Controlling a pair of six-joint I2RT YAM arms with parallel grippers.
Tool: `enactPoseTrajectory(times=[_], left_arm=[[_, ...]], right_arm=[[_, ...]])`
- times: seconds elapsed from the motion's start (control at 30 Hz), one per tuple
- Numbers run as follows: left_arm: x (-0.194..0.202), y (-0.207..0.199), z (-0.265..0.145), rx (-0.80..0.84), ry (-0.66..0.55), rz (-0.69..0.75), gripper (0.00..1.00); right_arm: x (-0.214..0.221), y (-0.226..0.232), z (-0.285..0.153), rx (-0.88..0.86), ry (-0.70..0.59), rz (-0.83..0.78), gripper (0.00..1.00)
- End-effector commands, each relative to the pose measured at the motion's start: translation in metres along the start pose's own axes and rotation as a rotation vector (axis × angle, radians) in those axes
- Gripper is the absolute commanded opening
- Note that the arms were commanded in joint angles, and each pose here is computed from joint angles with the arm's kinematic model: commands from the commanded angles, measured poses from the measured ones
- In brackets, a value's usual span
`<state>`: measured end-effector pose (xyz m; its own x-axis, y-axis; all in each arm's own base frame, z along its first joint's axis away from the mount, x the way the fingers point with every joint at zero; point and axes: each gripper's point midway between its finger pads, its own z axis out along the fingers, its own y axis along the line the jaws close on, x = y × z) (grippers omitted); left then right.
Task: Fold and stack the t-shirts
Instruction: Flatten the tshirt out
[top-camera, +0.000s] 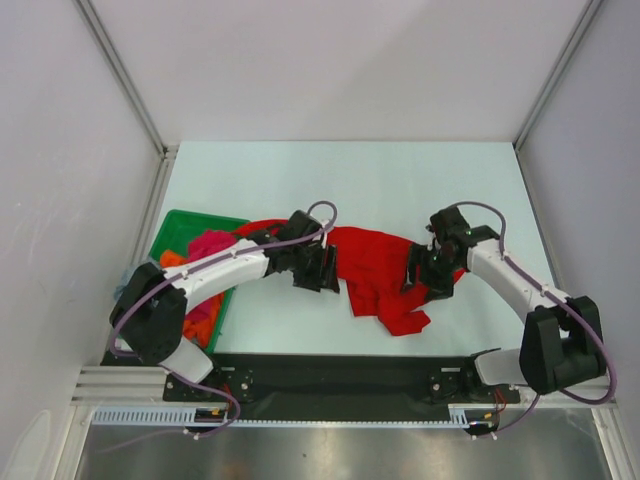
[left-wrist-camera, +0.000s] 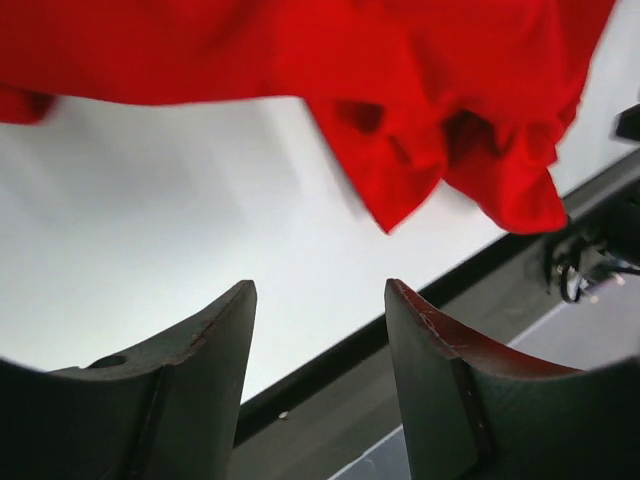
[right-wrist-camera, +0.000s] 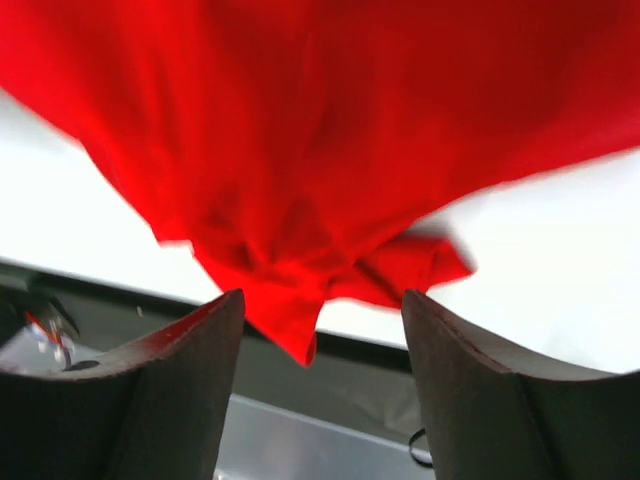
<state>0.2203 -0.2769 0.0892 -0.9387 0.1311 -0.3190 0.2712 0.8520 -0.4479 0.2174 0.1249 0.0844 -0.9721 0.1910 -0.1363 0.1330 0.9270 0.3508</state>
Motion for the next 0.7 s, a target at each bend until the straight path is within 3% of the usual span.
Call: enactPoseTrajectory(times=[0.0,0.1,0.33,0.67], left_arm=[[0.017,-0.038,0.002,0.15,0.015,0.008,0.6],[0.041,-0.052,0.019,0.16,0.07,-0.011,0.63],[0.054,-0.062,0.061,0.159,0.088,-0.085,0.66],[0.042,-0.052,0.086,0.027,0.052,-0.175,0.59]], right_arm=[[0.026,0.009,-0.006,-0.067,0.018,-0.004,0.69],[0.039,0.005,0.0,-0.066,0.04,0.004,0.67],[0.044,0.007,-0.006,-0.068,0.02,0.008,0.68],[0.038,0.001,-0.006,-0.01,0.006,0.09,0.65]])
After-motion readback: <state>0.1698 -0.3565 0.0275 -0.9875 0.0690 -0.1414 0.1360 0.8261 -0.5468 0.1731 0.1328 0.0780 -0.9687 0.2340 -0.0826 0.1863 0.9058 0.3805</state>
